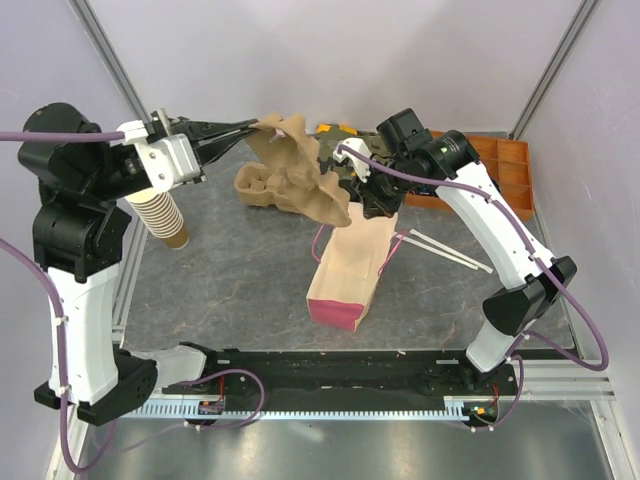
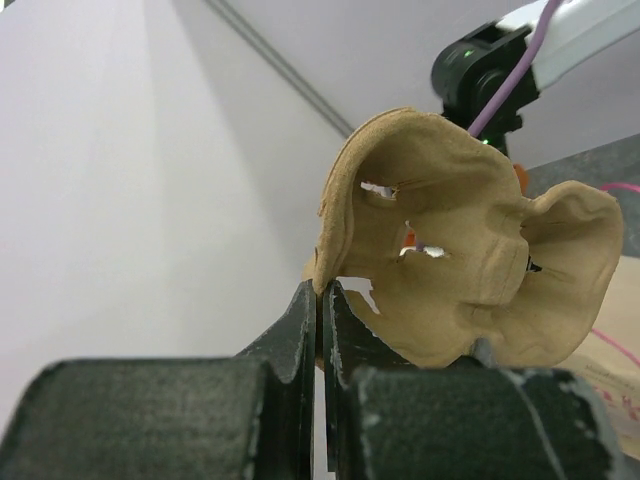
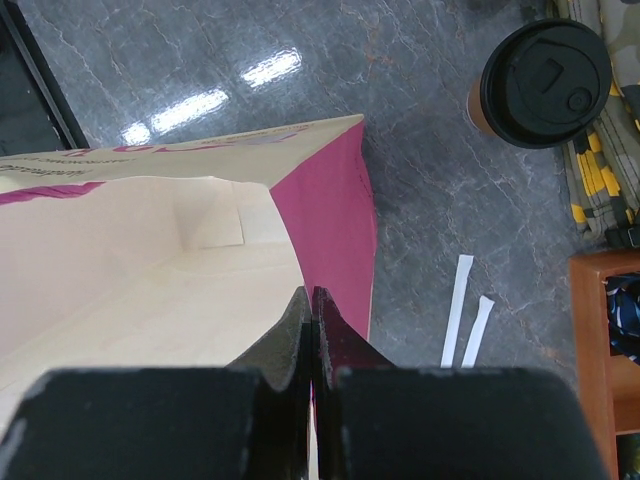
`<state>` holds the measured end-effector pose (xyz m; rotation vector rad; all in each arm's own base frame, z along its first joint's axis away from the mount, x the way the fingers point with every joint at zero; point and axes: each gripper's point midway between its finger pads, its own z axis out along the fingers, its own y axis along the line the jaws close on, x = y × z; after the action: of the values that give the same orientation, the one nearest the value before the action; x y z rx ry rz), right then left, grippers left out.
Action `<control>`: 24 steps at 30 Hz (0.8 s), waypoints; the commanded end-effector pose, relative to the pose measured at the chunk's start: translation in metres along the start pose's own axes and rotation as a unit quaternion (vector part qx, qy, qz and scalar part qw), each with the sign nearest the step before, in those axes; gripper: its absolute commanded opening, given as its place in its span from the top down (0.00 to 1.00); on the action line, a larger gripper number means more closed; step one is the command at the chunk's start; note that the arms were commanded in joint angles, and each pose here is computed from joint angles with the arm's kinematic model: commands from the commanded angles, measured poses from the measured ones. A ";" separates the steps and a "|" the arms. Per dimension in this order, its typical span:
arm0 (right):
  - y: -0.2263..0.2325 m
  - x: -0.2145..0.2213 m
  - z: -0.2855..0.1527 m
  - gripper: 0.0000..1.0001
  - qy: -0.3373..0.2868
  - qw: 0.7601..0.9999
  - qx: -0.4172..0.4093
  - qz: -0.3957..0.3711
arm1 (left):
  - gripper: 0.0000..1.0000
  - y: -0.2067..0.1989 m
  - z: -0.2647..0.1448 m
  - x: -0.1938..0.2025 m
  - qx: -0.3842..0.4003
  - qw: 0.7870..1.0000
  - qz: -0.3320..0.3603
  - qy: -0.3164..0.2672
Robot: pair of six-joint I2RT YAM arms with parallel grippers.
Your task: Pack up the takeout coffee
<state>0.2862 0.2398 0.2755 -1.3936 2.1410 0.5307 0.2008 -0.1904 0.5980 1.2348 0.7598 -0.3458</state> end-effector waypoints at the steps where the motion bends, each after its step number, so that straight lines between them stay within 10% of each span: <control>1: -0.007 -0.018 -0.007 1.00 -0.028 0.999 0.021 -0.002 | 0.96 -0.002 0.017 -0.008 0.008 0.999 0.024 -0.023; 17: -0.009 -0.019 -0.004 1.00 -0.029 0.999 0.025 0.008 | 0.98 -0.097 0.074 0.056 0.081 0.985 0.140 0.052; 24: -0.010 -0.017 -0.002 1.00 -0.025 0.999 0.025 0.007 | 0.98 -0.079 0.073 0.027 0.054 0.987 0.146 0.023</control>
<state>0.2932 0.2405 0.2763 -1.3474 2.1559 0.5091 0.1960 -0.2926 0.4819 1.5419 0.6952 -0.2312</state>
